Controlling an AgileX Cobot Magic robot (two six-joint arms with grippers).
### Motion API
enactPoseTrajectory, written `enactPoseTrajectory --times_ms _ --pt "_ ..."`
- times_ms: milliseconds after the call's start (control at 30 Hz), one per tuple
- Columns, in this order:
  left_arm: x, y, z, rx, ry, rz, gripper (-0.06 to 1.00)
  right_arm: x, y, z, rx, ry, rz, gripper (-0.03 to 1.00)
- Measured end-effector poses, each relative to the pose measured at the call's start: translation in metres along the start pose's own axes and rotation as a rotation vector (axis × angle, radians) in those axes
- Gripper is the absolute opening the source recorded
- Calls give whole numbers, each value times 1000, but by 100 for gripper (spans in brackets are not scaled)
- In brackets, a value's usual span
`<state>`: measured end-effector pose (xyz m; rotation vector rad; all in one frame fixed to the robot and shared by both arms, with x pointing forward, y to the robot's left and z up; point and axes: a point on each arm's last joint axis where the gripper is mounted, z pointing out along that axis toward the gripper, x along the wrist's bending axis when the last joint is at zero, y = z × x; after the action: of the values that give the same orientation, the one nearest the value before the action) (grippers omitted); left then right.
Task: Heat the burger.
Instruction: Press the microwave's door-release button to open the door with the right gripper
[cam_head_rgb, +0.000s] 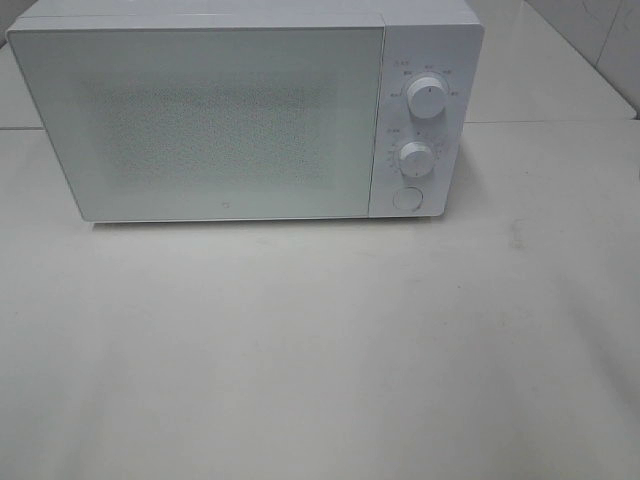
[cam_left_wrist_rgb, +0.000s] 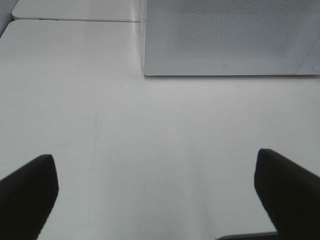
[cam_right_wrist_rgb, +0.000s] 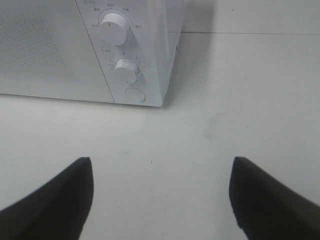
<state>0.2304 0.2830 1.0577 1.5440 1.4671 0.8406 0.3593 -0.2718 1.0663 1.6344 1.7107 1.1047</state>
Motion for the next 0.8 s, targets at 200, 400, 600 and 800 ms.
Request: enactPoseTrajectory --times_ms 200,400,600,800 --pt "0 0 0 0 0 0 99 -1 10 31 -14 -13 8 74" --pt "0 0 0 0 0 0 99 -4 13 71 2 -29 12 74" --pt "0 0 0 0 0 0 99 -6 15 95 -19 -36 12 74" --pt "0 0 0 0 0 0 99 -10 6 119 -104 -39 6 74"
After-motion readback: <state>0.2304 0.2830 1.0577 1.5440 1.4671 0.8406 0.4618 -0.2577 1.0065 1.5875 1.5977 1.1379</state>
